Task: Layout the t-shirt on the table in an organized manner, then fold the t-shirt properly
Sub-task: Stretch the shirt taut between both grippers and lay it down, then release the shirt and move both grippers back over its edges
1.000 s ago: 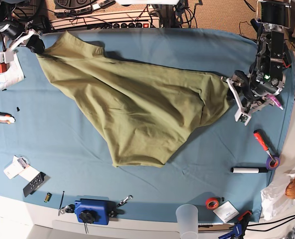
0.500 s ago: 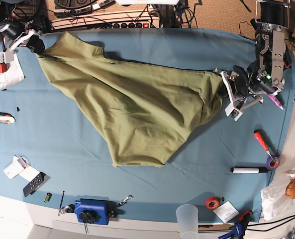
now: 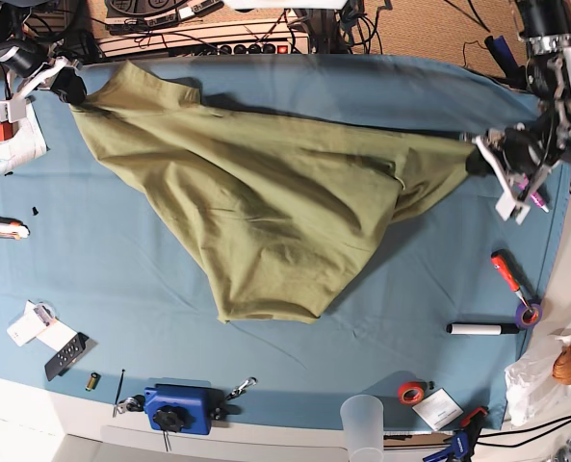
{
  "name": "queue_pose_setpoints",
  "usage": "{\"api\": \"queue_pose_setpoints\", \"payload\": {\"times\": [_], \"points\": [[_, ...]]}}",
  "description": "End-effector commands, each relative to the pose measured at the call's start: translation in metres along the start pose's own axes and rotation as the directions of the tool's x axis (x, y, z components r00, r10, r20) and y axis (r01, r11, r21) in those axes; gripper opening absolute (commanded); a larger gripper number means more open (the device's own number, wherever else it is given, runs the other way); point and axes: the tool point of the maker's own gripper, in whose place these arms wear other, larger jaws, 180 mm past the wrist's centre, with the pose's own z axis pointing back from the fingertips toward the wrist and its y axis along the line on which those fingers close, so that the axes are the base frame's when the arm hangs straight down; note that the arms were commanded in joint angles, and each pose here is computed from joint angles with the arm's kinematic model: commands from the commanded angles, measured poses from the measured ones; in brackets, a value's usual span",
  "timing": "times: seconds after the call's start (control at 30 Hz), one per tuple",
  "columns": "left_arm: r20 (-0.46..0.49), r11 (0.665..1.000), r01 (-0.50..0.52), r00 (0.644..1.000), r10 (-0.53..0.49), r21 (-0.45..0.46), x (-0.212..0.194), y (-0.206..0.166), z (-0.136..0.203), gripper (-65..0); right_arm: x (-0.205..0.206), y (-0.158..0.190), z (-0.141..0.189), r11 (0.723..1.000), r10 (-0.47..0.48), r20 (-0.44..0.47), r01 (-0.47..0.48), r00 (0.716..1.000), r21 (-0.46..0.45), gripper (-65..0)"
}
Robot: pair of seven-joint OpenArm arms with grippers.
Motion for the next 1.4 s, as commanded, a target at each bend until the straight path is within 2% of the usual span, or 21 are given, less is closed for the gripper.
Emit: {"api": "queue_pose_setpoints", "payload": {"times": [0.0,0.23,0.4,0.6,0.77,1.0,1.07,1.13,1.17,1.23,1.3,1.37], "points": [[0.002,1.000,0.003,1.000,-0.003,0.001,-0.002,0.002,0.006,-65.0,0.011,-0.001,0.005,1.000,0.024,0.032,-0.024,0.999,-0.005,-65.0],[-0.144,0.998,-0.064,0.988,0.059,-0.030,-0.071,-0.010,0.007,-65.0,0.008,-0.002,0.005,1.000,0.024,0.016,-0.024,1.000,-0.009,-65.0],[-0.187,0.996,-0.084,0.979,0.076,-0.032,-0.092,-0.013,0.009,-65.0,0.009,-0.002,0.005,1.000,0.025,0.017,-0.025,1.000,-0.009,-65.0],[-0.144,0.996,-0.094,0.985,0.094,0.006,-0.084,0.001,0.018,-65.0,0.014,-0.009,0.012,0.999,0.032,0.029,-0.031,0.999,-0.034,-65.0],[-0.052,0.992,-0.106,0.993,0.110,0.071,-0.066,0.028,0.040,-65.0,0.034,-0.022,0.025,0.992,0.103,0.022,-0.101,0.994,-0.074,-65.0],[0.004,0.987,-0.163,0.987,0.163,0.001,-0.058,0.021,0.048,-65.0,0.038,-0.023,0.027,0.991,0.116,0.020,-0.114,0.993,-0.077,-65.0],[0.003,0.987,-0.164,0.987,0.164,0.000,-0.059,0.021,0.048,-53.6,0.038,-0.023,0.027,0.991,0.116,0.020,-0.114,0.993,-0.077,-63.5],[0.003,0.987,-0.163,0.987,0.163,0.001,-0.059,0.021,0.048,-43.0,0.038,-0.023,0.027,0.990,0.116,0.019,-0.114,0.993,-0.078,-52.6],[0.001,0.987,-0.163,0.987,0.163,0.001,-0.059,0.021,0.049,-39.9,0.037,-0.024,0.027,0.990,0.115,0.017,-0.114,0.993,-0.078,-47.6],[-0.021,0.987,-0.162,0.987,0.162,0.002,-0.063,0.021,0.049,-38.8,0.036,-0.024,0.027,0.990,0.115,0.012,-0.114,0.993,-0.079,-41.7],[-0.036,0.987,-0.158,0.987,0.158,0.004,-0.065,0.021,0.050,-38.8,0.037,-0.023,0.028,0.991,0.117,0.016,-0.115,0.993,-0.075,-41.4],[-0.001,0.987,-0.162,0.987,0.162,-0.007,-0.058,0.020,0.052,-38.8,0.043,-0.014,0.028,0.994,0.109,0.056,-0.108,0.992,-0.028,-41.5]]}}
